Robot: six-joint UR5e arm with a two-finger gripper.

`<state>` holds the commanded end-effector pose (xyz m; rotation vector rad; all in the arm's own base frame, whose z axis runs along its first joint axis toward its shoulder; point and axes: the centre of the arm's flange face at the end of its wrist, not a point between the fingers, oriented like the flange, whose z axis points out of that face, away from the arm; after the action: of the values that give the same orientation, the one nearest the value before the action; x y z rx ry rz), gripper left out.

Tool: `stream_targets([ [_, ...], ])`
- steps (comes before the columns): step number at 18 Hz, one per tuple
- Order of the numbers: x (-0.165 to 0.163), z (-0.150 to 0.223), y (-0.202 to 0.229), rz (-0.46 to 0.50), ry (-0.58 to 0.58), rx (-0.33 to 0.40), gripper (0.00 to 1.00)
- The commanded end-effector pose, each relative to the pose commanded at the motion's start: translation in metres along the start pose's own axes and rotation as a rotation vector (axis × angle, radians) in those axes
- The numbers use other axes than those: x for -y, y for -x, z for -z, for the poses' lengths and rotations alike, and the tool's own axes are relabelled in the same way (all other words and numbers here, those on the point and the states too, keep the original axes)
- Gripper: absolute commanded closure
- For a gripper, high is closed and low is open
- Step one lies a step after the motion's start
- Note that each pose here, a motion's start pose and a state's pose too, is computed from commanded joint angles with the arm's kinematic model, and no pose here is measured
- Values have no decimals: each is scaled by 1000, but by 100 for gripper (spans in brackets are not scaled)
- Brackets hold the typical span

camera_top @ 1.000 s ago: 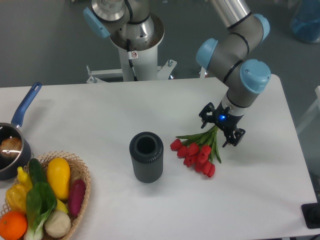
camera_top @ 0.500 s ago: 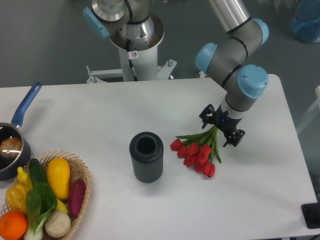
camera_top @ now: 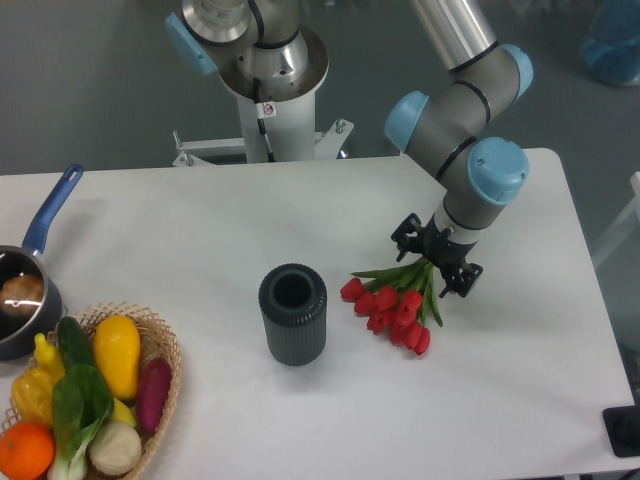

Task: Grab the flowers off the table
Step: 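Lower the gripper around the tulip stems and close it, then lift the gripped red tulips up off the table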

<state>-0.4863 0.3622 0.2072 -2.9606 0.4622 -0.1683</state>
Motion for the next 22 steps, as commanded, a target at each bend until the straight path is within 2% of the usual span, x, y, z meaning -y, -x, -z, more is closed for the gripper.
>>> stream_targets([
  [2, 0, 0, 0, -2, 0, 0, 18],
  [4, 0, 1, 0, -2, 0, 1, 23],
  [9, -1, 4, 1, -7, -1, 8, 42],
  [10, -1, 4, 1, -8, -1, 10, 48],
  [11, -1, 4, 1, -6, -1, 10, 59],
  [12, -2, 6, 2, -7, -1, 13, 64],
  [22, -1, 9, 2, -6, -2, 17, 65],
])
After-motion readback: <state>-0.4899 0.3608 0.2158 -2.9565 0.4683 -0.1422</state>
